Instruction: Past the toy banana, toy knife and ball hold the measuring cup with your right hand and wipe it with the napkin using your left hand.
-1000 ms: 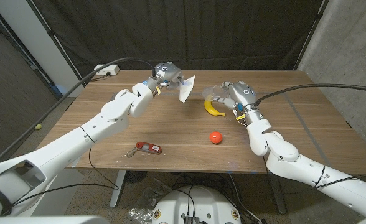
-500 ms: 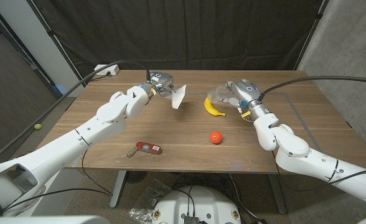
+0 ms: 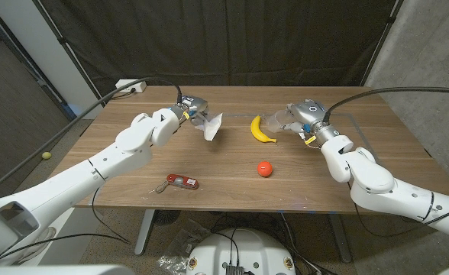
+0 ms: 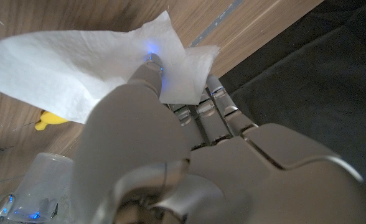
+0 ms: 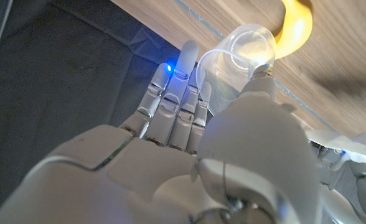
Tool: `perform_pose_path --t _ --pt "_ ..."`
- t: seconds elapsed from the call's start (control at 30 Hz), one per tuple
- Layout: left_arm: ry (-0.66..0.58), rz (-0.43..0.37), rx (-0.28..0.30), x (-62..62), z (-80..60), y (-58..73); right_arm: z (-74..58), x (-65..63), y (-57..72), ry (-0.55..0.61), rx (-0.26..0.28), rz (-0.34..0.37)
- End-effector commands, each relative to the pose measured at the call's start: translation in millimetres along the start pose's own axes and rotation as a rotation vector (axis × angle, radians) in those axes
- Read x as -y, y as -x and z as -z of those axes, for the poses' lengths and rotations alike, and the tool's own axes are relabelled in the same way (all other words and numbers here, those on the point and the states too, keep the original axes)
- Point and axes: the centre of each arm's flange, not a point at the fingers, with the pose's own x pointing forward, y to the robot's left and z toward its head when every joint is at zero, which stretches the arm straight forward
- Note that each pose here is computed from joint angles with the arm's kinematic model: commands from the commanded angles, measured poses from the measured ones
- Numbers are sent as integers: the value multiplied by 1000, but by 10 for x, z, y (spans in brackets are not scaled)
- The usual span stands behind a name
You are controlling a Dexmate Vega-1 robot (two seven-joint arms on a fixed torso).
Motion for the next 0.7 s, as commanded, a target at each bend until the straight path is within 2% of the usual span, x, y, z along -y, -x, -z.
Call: perform_pose_path --t 0.03,0.2,0.37,0.4,0.57,0.6,0.7 --pt "-44 24 -41 102 40 90 209 -29 126 58 -65 -174" --pt "-60 35 -56 133 51 111 291 -31 154 72 -78 -240" --pt "-78 60 -69 160 50 112 328 -27 119 53 -65 -346" --pt "-83 60 -71 169 50 111 321 -25 96 53 -56 -381" --pt "-76 42 -69 171 53 130 286 -14 64 50 -33 -425" --pt "-74 38 -70 166 58 134 263 -5 20 47 -29 -477" --pt "-70 37 -72 157 70 134 201 1 -46 70 -30 -547"
